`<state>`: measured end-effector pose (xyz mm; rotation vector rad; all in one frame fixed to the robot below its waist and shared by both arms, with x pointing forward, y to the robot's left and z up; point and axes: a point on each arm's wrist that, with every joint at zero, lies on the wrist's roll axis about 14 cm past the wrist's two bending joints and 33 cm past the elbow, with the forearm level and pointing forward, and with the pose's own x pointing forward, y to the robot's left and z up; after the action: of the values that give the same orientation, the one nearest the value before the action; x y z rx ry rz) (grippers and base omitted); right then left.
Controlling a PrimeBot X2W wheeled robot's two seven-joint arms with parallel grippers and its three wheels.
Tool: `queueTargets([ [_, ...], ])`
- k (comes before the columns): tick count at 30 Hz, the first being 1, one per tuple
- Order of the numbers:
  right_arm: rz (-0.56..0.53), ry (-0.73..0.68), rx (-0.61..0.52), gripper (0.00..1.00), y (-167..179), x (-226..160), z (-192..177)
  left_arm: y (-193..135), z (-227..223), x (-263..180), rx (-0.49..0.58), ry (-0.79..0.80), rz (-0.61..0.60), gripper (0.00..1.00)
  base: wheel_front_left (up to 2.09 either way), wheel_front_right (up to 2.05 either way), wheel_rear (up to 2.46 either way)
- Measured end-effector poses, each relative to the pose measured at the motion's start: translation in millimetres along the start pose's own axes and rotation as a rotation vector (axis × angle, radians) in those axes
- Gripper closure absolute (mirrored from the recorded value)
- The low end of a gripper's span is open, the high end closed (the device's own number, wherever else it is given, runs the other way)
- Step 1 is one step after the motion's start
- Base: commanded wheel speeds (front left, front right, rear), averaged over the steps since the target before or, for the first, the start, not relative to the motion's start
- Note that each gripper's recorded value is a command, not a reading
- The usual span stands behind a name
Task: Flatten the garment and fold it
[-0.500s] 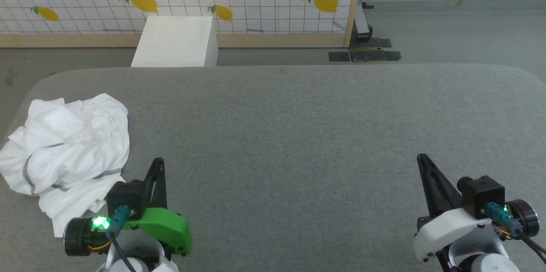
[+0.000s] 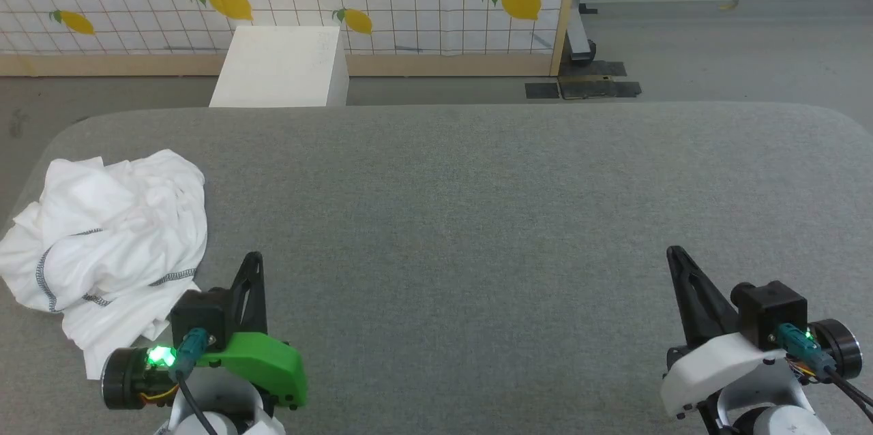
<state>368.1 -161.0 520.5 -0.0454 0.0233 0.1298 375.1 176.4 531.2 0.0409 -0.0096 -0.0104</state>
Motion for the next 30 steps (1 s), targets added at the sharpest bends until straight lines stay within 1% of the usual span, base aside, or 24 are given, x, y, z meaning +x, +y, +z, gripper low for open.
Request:
queueTargets([
  [11,0.0,0.0,0.0,1.0,-0.1,0.0,0.0,-0.1,0.0,0.0,0.0,0.0,0.0,1.0,0.0,0.0,0.0],
  [12,0.0,0.001,0.0,0.0,-0.1,-0.1,-0.2,-0.2,0.0,0.0,-0.001,0.0,-0.001,0.0,0.0,0.0,0.0],
  [22,0.003,0.001,0.003,0.0,0.9,0.5,-0.5,-2.1,-1.1,-1.0,-0.011,0.001,-0.006,0.0,0.0,0.0,0.0],
  [30,0.031,-0.008,0.005,0.0,9.5,5.5,0.8,5.5,-3.0,-5.9,-0.022,-0.002,0.022,0.0,0.0,0.0,0.0],
])
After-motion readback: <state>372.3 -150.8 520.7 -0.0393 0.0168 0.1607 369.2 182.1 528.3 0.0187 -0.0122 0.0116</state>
